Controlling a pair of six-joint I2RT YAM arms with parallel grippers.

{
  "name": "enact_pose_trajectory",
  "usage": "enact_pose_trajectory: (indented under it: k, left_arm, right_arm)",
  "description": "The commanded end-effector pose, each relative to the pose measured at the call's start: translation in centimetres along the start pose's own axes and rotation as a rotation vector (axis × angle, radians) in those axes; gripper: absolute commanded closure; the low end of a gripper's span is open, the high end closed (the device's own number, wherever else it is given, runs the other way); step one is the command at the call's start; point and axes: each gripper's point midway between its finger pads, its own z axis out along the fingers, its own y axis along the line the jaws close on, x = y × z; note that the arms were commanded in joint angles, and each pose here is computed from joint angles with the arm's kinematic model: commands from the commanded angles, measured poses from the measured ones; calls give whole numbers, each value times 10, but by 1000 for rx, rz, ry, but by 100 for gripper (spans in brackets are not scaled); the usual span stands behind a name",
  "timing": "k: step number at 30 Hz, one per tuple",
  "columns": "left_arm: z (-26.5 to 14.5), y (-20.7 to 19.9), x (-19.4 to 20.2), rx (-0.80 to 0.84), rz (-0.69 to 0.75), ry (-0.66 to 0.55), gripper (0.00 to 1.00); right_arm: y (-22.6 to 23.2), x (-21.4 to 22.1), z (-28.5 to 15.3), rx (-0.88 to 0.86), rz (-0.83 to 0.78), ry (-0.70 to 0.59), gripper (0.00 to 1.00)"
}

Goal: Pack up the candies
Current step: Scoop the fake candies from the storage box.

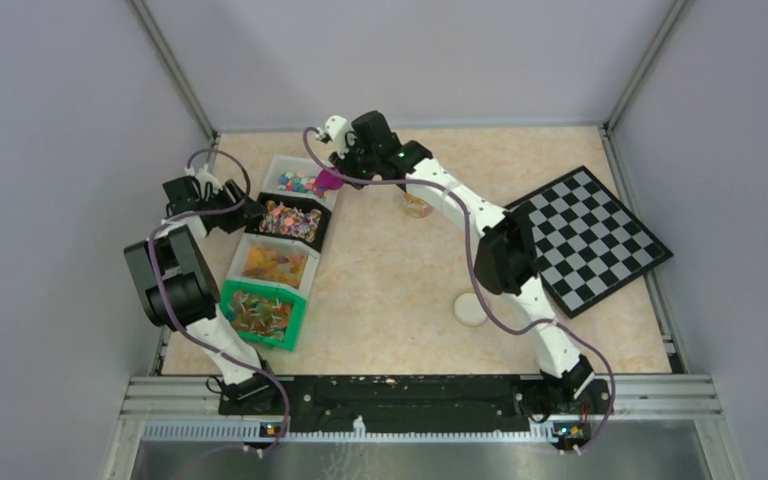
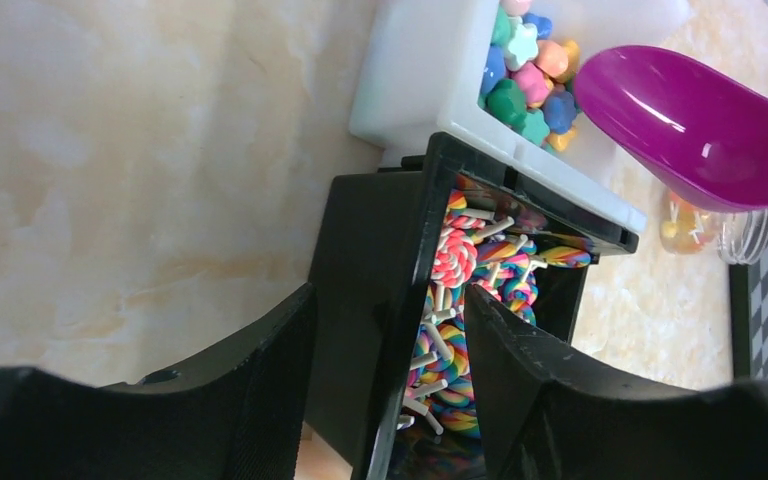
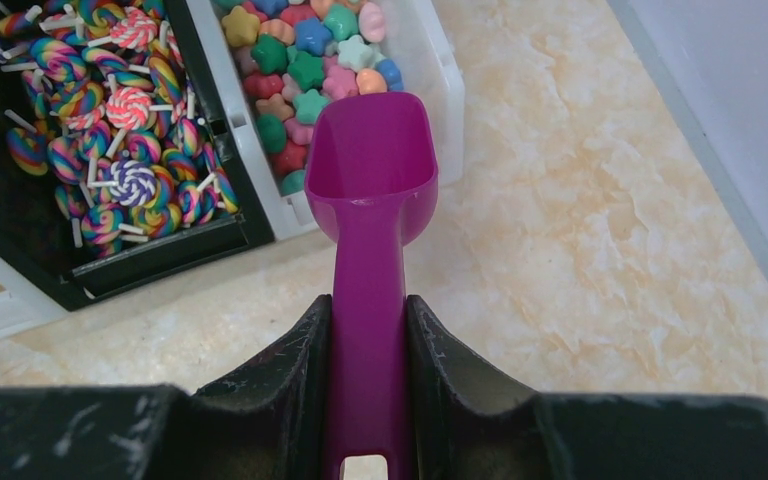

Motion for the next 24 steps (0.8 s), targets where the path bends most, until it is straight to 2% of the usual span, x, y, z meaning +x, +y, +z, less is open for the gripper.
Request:
enact_pose_trajectory:
  k: [1, 4, 8, 17, 24]
  left_arm:
    - [-2, -18, -24, 107, 66, -53, 40]
    - [-4, -14, -25, 91, 92, -60, 42]
    - [-3, -13, -22, 97, 109, -52, 56]
    - [-6, -25, -17, 148, 166, -55, 78]
    - [-6, -31, -12, 185, 198, -42, 90]
  right_arm:
    - [-2, -12, 5, 9, -30, -20, 100]
    - [2, -9, 11, -4, -32, -18, 100]
    - [5, -6, 18, -17, -30, -18, 100]
    - [14, -3, 34, -40, -37, -28, 100]
    - [8, -9, -4, -18, -132, 33, 100]
